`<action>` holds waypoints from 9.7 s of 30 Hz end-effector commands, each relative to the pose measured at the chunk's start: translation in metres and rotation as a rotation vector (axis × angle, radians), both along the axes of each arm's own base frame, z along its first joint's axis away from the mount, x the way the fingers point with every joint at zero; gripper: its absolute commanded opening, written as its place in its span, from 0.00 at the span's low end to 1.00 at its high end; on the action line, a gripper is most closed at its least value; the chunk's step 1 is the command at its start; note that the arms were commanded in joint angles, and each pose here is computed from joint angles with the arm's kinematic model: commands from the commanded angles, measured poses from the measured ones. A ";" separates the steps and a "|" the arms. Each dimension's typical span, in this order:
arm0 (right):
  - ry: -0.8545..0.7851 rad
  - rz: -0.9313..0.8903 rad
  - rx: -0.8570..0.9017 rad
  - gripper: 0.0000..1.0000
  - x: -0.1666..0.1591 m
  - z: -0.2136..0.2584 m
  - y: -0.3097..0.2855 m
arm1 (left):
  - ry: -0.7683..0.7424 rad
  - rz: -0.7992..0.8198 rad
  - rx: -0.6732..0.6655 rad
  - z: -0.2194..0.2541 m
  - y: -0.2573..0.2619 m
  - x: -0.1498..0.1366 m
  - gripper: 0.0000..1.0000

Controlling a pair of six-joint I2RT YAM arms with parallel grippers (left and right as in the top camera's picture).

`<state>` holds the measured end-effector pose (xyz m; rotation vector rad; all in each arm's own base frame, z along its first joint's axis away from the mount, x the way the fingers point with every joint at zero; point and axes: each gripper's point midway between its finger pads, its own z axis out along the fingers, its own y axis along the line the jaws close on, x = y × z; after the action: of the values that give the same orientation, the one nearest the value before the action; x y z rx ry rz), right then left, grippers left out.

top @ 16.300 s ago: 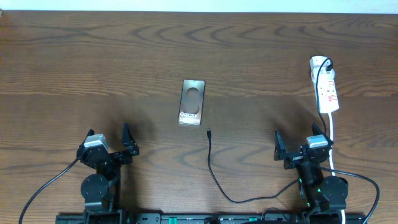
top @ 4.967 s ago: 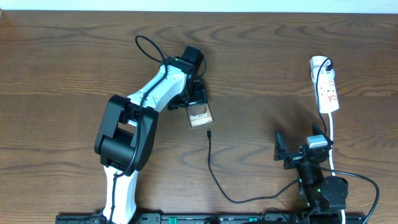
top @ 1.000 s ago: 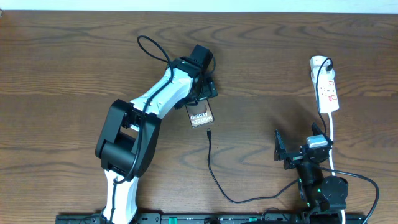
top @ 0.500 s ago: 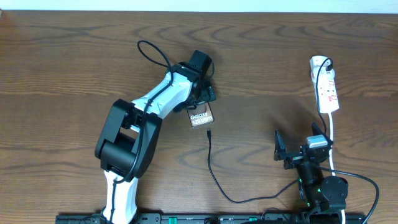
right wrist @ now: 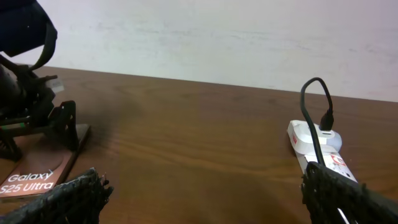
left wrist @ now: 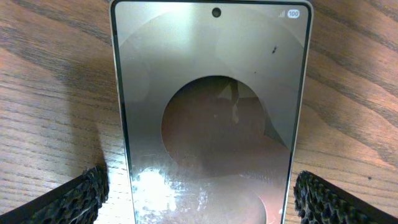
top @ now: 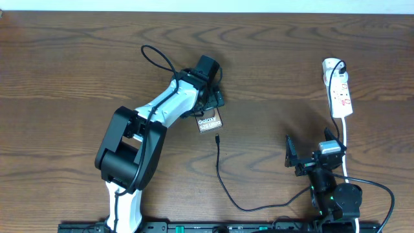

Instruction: Plug charger to phone and switch on socket

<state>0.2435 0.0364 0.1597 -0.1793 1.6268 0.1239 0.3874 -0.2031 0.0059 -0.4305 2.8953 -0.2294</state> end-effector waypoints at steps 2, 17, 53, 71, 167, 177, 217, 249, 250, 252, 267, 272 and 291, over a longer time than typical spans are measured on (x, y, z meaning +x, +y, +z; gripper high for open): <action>-0.002 0.002 -0.011 0.99 0.000 -0.001 0.000 | 0.074 -0.025 0.047 -0.027 0.011 -0.020 0.98; -0.002 0.002 -0.011 0.99 0.000 -0.001 0.000 | 0.057 -0.085 0.072 -0.002 0.009 -0.007 0.98; -0.002 0.002 -0.011 0.99 0.000 -0.001 0.000 | 0.002 -0.118 0.174 0.014 -0.007 0.008 0.98; -0.002 0.002 -0.011 0.99 0.000 -0.001 0.000 | 0.125 -0.075 0.144 -0.010 -0.011 -0.013 0.98; -0.001 0.002 -0.011 0.99 0.000 -0.001 0.000 | 0.108 -0.189 0.156 -0.019 -0.020 -0.019 0.93; -0.001 0.002 -0.011 0.99 0.000 -0.001 0.000 | 0.126 -0.162 0.141 -0.019 -0.021 -0.023 0.98; -0.056 0.227 0.184 0.99 -0.013 0.044 0.037 | 0.277 -0.155 -0.323 0.005 -0.052 -0.023 0.76; 1.072 0.491 0.360 0.77 0.054 0.011 0.118 | 0.292 -0.248 -0.572 0.031 -0.089 -0.027 0.76; 1.099 0.482 0.347 0.77 0.054 0.002 0.120 | 0.292 -0.248 -0.572 0.031 -0.089 -0.027 0.76; 1.141 0.471 0.326 0.77 0.055 -0.013 0.124 | 0.292 -0.249 -0.572 0.031 -0.089 -0.027 0.76; 1.311 0.473 0.332 0.72 0.065 -0.084 0.152 | 0.289 -0.357 -0.700 0.048 -0.105 -0.035 0.77; 1.318 0.470 0.344 0.64 0.068 -0.090 0.161 | 0.282 -0.377 -0.706 0.049 -0.107 -0.036 0.77; 1.297 0.271 0.349 0.48 0.087 -0.101 0.149 | 0.265 -0.493 -0.734 0.054 -0.124 -0.050 0.77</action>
<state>0.3306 0.1806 0.0603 -0.0530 2.8080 0.8515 0.3505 -0.3143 0.0554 0.0901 3.0356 -1.3434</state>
